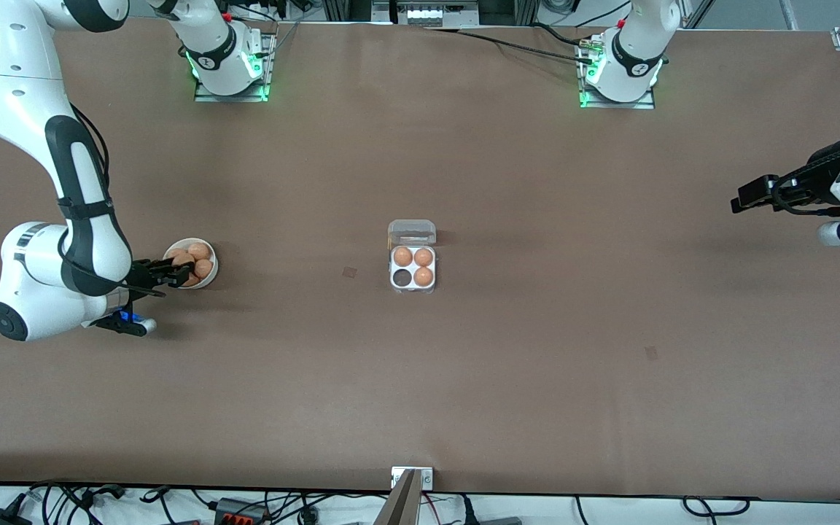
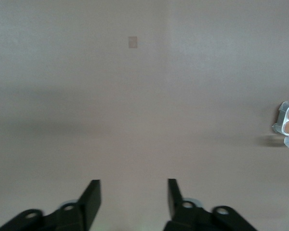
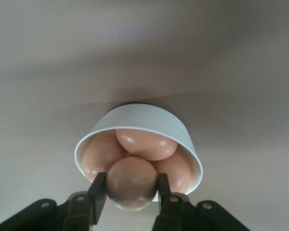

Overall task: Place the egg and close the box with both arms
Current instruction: 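Carry the egg to the egg box's empty slot with the right gripper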

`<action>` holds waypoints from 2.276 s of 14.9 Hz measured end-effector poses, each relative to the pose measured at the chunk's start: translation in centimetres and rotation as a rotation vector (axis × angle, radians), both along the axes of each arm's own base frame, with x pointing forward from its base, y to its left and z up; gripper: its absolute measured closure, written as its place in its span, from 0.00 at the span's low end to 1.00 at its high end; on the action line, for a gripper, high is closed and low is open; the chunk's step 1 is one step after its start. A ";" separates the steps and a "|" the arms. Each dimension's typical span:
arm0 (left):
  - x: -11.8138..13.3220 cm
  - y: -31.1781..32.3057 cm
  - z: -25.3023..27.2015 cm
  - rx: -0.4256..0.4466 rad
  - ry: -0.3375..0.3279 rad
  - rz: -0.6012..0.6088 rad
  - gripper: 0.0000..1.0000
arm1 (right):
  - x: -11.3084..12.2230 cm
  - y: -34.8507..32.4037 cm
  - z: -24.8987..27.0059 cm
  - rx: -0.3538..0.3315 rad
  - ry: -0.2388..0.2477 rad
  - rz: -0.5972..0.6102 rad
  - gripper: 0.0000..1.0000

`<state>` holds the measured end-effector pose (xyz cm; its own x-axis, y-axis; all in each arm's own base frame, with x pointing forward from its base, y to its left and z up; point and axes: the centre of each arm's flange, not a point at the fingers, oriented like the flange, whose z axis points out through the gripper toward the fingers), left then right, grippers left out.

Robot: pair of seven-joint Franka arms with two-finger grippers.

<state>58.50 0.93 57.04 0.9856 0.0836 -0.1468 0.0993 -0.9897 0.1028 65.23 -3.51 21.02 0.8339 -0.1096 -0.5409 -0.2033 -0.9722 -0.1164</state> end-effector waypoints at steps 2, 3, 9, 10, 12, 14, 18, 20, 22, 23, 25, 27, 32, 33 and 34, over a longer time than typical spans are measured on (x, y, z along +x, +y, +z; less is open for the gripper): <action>0.0 -0.1 0.1 0.000 -0.003 -0.001 0.63 | 0.2 0.3 0.5 0.008 -0.002 0.014 0.53; 0.0 -0.1 0.1 0.000 -0.003 -0.001 0.67 | 0.5 0.6 1.3 0.015 -0.014 0.026 0.53; -0.7 -0.2 0.1 -0.001 0.040 -0.008 0.83 | 1.7 7.4 12.0 0.087 -0.181 0.186 0.53; -0.9 -0.3 0.2 -0.001 0.051 -0.011 0.87 | 1.7 9.7 13.0 0.096 -0.208 0.218 0.53; -1.0 -0.6 0.3 -0.001 0.056 -0.017 0.87 | 1.8 16.0 14.3 0.115 -0.293 0.293 0.53; -1.1 -1.0 0.3 -0.001 0.060 -0.023 0.92 | 1.0 23.5 14.6 0.113 -0.357 0.343 0.53; -1.6 -1.8 0.3 -0.004 0.092 -0.041 0.98 | -1.4 34.2 15.0 0.100 -0.461 0.338 0.53; -1.7 -2.4 0.3 -0.006 0.094 -0.053 0.99 | -2.2 37.1 14.4 0.095 -0.493 0.306 0.53; -1.7 -3.4 0.4 -0.005 0.097 -0.061 0.99 | -3.1 39.7 12.8 0.090 -0.501 0.282 0.53; -1.8 -3.9 0.4 -0.001 0.102 -0.047 0.99 | -3.8 41.1 11.8 0.085 -0.498 0.271 0.53; -2.1 -5.0 0.4 0.007 0.122 -0.020 0.99 | -4.7 43.0 9.8 0.076 -0.487 0.250 0.53; -2.4 -6.5 0.5 0.012 0.128 -0.026 0.98 | -5.2 44.3 8.0 0.071 -0.489 0.229 0.53; -2.5 -7.3 1.3 0.013 0.112 -0.030 0.97 | -6.2 46.2 4.4 0.053 -0.478 0.181 0.53; -2.5 -7.3 1.4 0.013 0.111 -0.030 0.97 | -6.4 46.5 3.9 0.052 -0.476 0.183 0.53; -2.5 -7.3 1.4 0.013 0.111 -0.030 0.95 | -6.6 46.8 3.5 0.052 -0.476 0.181 0.53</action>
